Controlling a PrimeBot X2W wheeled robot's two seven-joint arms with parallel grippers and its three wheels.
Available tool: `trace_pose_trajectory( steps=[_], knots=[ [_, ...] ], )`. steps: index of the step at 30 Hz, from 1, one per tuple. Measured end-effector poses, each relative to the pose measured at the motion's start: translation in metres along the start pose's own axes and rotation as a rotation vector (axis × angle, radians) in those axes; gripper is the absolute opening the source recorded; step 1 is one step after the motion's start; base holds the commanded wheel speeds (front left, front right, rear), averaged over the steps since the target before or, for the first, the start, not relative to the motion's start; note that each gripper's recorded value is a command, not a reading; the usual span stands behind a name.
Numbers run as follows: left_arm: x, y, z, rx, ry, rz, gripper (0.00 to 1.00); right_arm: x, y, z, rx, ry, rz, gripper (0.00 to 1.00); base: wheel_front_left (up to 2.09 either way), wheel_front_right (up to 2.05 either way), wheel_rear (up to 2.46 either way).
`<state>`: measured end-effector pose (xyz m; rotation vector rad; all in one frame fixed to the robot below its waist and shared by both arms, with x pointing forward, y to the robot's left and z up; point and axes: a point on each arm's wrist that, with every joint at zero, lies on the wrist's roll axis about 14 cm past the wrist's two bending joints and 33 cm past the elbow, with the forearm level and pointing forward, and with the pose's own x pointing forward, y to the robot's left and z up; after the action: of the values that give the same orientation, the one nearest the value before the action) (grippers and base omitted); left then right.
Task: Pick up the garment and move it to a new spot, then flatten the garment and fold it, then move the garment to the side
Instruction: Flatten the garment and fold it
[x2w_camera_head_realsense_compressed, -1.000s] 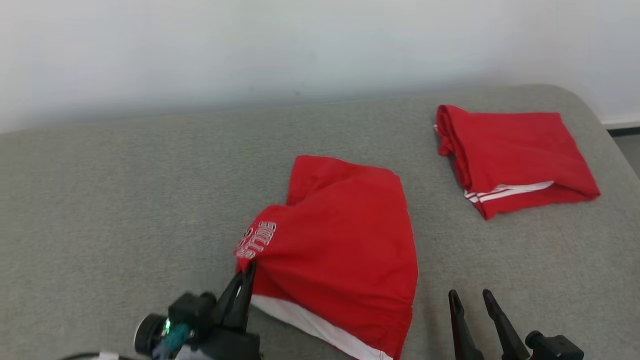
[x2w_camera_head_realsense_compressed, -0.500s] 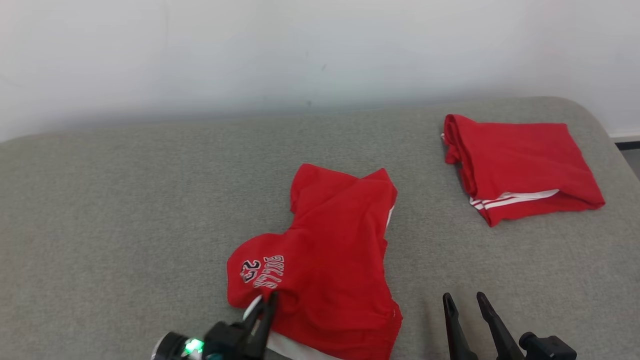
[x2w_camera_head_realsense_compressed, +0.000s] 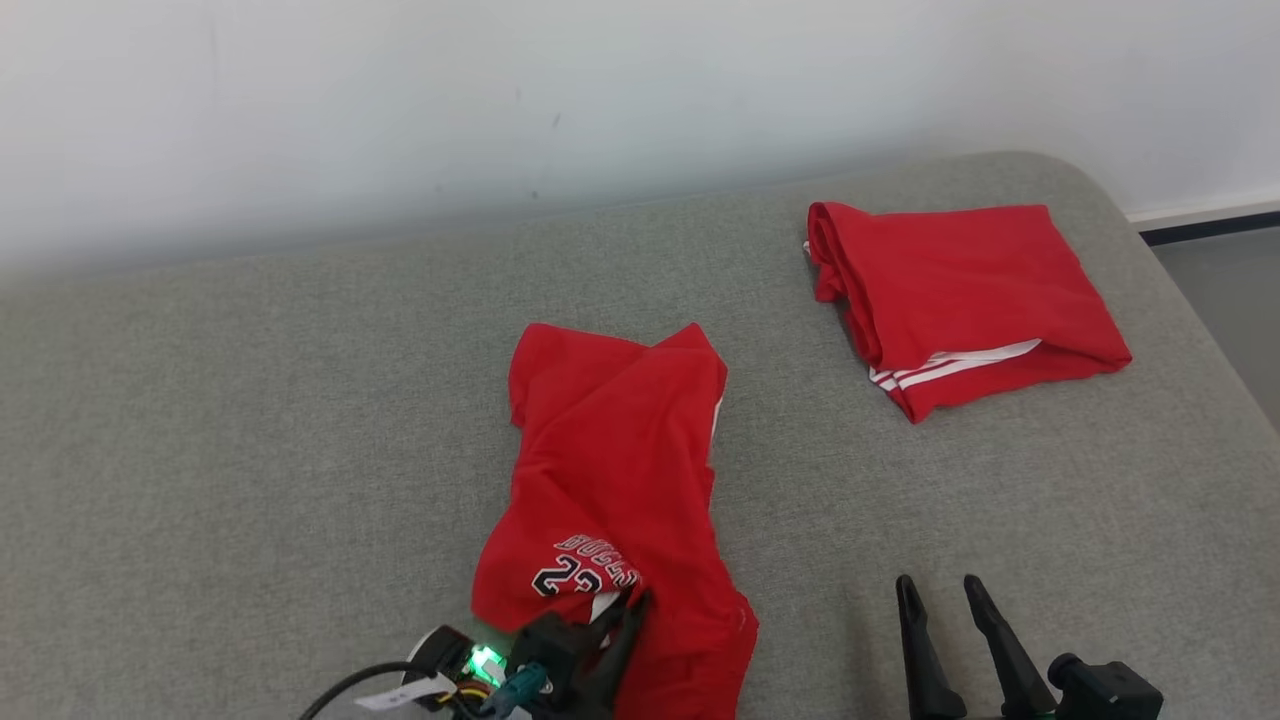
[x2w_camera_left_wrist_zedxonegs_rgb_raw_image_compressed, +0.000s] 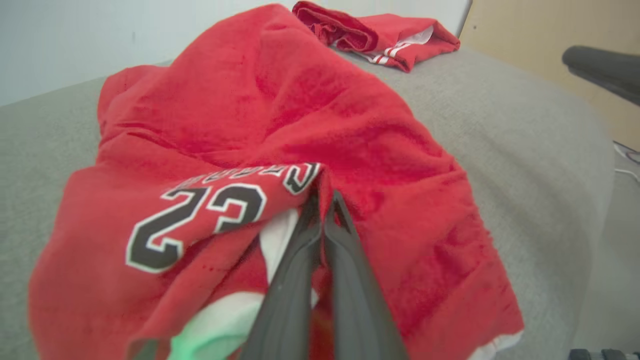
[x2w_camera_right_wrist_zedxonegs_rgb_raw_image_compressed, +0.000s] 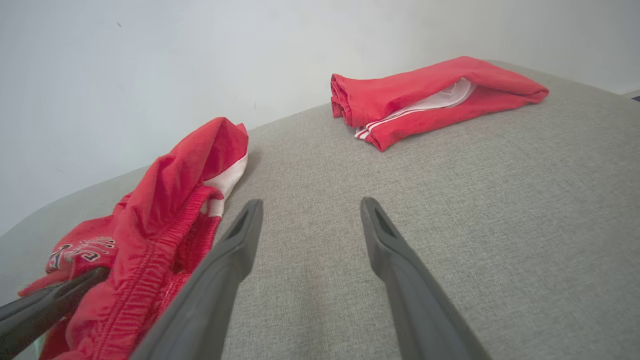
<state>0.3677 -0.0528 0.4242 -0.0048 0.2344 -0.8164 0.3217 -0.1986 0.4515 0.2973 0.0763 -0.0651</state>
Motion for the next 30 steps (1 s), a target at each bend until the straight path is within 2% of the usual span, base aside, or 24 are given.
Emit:
trace_pose_trajectory(
  steps=[1,9,16,20,26,30],
  knots=[
    [0.001,0.001,0.006,-0.009,-0.019,0.002,1.00,0.001,0.000,0.000,0.000,0.001,-0.001,1.00,0.00,0.00,0.00],
    [-0.015,0.031,0.053,-0.025,-0.188,0.107,1.00,0.006,0.014,-0.011,0.015,0.035,0.044,1.00,0.00,0.00,0.00],
    [-0.062,0.082,0.045,-0.033,-0.198,0.294,1.00,0.016,0.035,-0.014,0.025,0.044,0.111,1.00,0.00,0.00,0.00],
    [-0.080,0.095,0.026,-0.054,-0.158,0.352,1.00,0.017,0.038,-0.015,0.025,0.047,0.120,1.00,0.00,0.00,0.00],
    [-0.074,0.088,0.011,-0.095,-0.119,0.331,1.00,0.015,0.030,-0.015,0.024,0.050,0.095,1.00,0.00,0.00,0.00],
    [-0.067,0.079,-0.008,-0.078,-0.048,0.295,1.00,0.013,0.024,-0.015,0.023,0.048,0.075,1.00,0.00,0.00,0.00]
  ],
)
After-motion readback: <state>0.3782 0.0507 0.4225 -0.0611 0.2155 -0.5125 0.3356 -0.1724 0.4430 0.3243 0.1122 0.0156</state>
